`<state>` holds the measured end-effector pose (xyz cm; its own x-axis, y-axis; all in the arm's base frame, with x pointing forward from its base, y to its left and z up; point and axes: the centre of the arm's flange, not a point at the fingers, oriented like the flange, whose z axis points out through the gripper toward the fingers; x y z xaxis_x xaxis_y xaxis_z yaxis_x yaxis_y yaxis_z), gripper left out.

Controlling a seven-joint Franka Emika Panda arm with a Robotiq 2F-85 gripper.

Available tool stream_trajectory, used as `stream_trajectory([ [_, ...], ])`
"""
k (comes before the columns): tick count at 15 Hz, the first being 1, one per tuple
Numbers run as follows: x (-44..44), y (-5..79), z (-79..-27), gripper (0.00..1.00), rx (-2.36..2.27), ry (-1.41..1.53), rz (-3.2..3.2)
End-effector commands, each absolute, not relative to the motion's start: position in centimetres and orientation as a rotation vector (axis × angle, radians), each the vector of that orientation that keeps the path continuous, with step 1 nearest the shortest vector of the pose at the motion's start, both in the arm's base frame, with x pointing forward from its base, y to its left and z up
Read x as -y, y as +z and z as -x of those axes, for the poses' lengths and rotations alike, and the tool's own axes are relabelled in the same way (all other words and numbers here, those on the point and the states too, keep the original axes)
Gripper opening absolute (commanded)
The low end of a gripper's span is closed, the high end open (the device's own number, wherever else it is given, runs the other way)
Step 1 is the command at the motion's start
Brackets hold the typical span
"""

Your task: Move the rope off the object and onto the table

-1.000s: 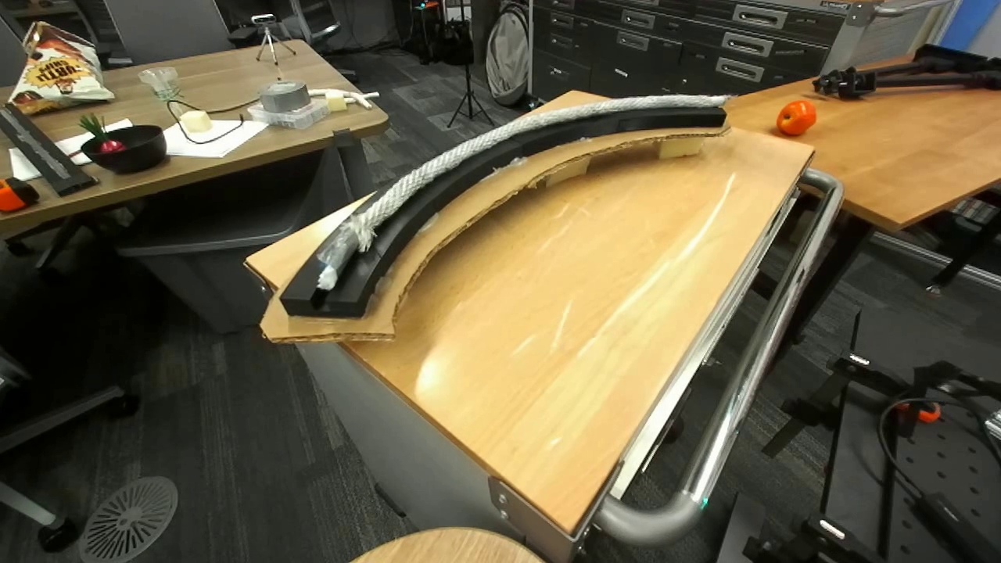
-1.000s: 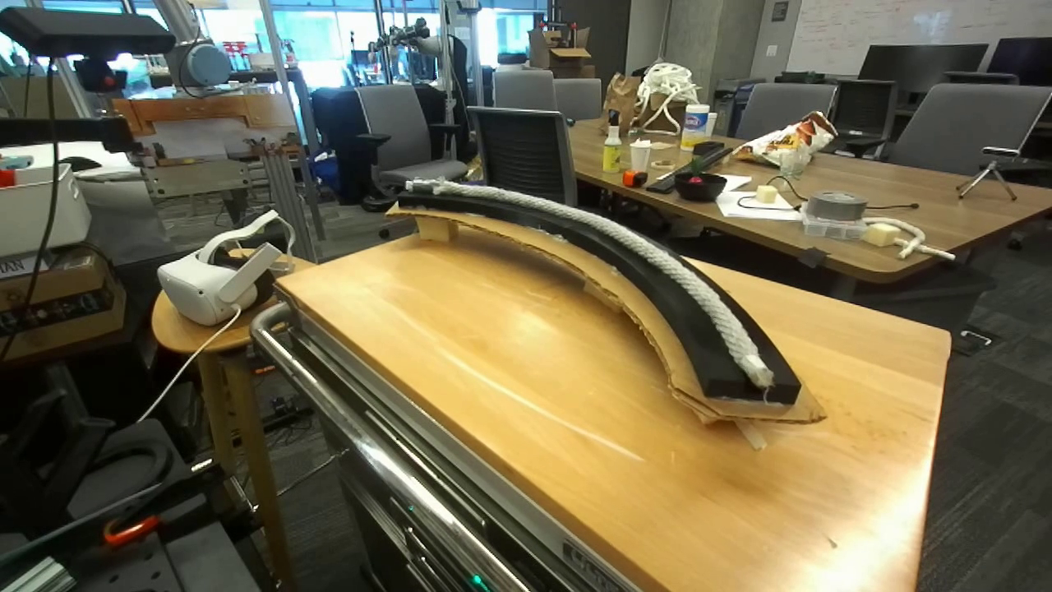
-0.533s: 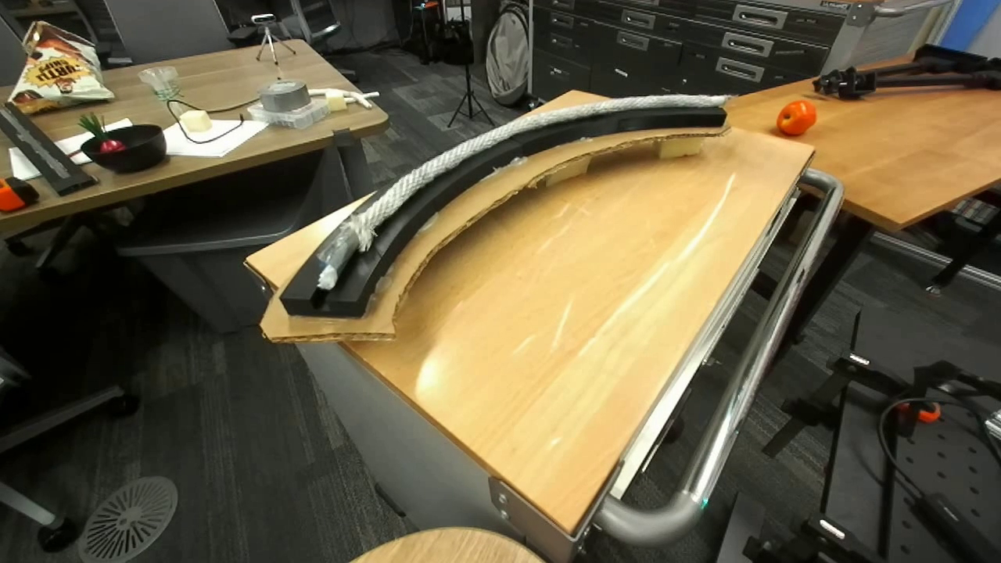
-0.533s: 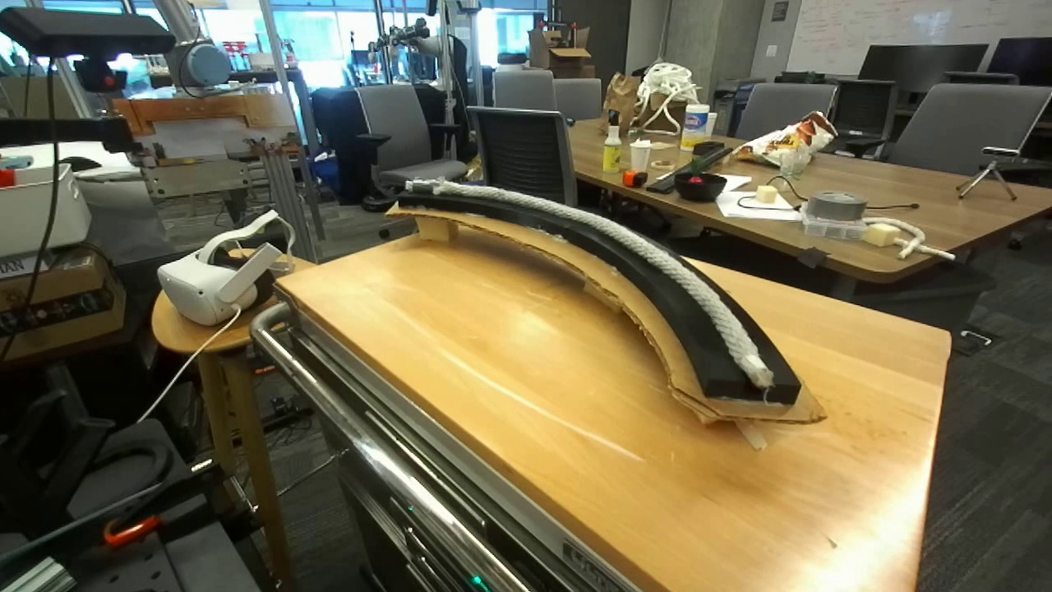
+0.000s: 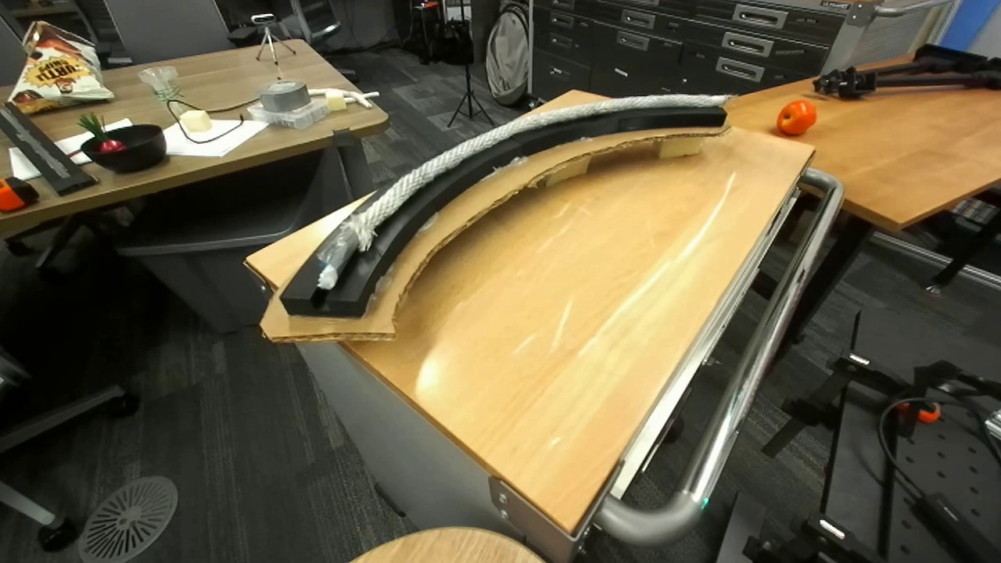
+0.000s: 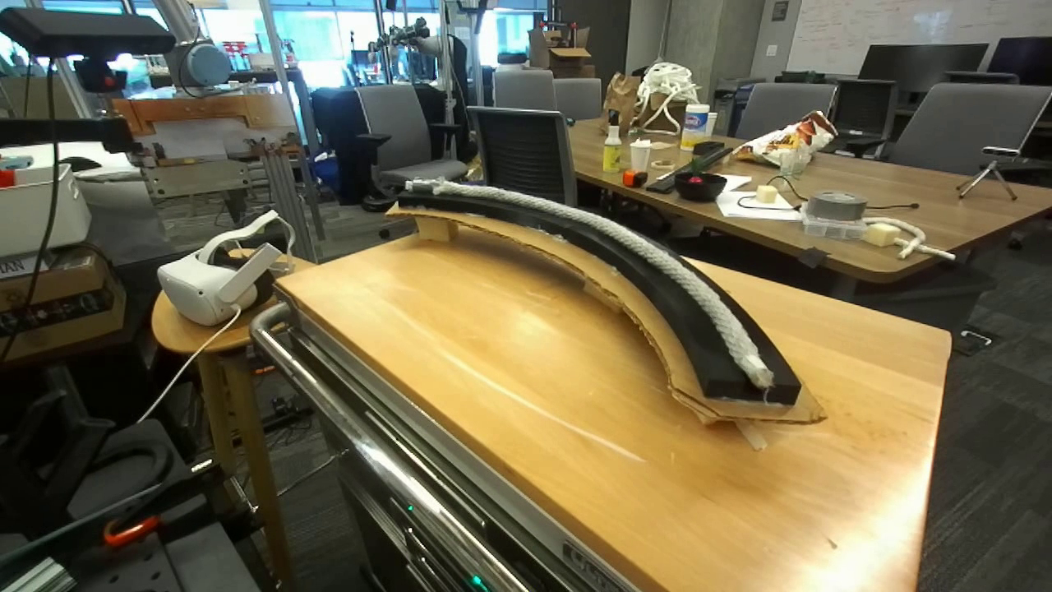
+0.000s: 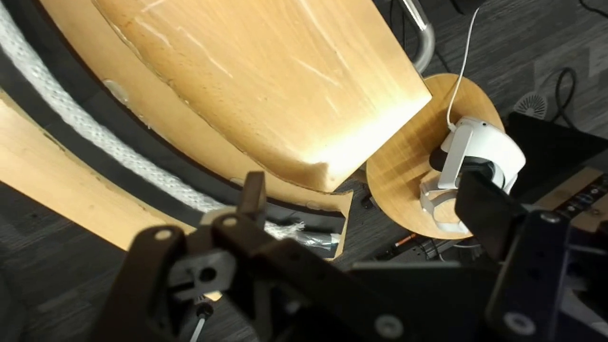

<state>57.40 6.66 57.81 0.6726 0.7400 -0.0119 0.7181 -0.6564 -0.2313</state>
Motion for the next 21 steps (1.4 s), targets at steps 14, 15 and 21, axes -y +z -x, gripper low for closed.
stream_trajectory([
  [14,-8.0,55.8,-59.1,1.00,1.721,0.403,2.467],
  [15,-7.5,55.6,-60.4,1.00,1.713,0.408,2.506],
  [21,-4.6,53.9,-68.4,1.00,1.762,0.017,2.644],
])
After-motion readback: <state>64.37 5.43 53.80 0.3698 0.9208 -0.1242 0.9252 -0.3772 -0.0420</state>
